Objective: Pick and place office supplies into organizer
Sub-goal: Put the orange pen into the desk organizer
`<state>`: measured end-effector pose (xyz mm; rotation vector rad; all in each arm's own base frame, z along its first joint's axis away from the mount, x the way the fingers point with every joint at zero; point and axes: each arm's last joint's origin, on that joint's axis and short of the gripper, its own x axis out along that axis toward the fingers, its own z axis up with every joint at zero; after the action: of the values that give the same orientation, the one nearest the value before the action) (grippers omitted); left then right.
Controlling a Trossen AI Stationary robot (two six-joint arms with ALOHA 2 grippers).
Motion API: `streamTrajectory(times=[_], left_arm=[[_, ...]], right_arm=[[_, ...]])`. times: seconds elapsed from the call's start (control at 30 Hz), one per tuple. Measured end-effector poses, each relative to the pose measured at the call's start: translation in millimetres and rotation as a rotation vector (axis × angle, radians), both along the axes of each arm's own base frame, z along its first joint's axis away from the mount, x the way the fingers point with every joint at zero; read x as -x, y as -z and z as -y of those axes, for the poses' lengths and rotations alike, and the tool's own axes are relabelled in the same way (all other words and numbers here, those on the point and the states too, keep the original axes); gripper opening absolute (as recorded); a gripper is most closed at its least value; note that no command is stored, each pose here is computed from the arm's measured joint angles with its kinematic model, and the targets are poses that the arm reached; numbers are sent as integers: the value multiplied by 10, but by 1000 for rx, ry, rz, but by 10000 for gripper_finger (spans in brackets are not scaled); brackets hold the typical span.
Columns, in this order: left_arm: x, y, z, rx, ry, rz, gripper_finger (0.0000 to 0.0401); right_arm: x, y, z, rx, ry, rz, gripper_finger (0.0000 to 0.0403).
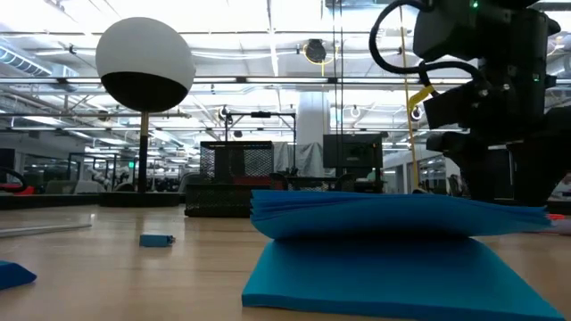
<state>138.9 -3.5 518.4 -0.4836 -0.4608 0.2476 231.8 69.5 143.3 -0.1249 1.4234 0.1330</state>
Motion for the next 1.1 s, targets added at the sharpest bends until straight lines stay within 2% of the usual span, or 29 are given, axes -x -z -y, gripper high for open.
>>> streamTrajectory(times=[0.13, 0.27, 0.53, 0.93, 1.1], left_arm=[[-2, 2, 1, 0, 0, -1, 173], [-2, 1, 0, 0, 0, -1, 173], [-2, 0, 0, 0, 0, 0, 173], [0, 0, 0, -6, -4, -2, 173], [0, 0, 0, -5, -4, -2, 173]], right_arm=[[-50, -7, 29, -10, 9, 41, 203], [-70, -8, 69, -11, 19, 50, 183], [-60, 37, 90, -37, -54, 58, 144], [43, 159, 111, -53, -21, 35, 137], [22, 157, 105, -62, -5, 56, 104]])
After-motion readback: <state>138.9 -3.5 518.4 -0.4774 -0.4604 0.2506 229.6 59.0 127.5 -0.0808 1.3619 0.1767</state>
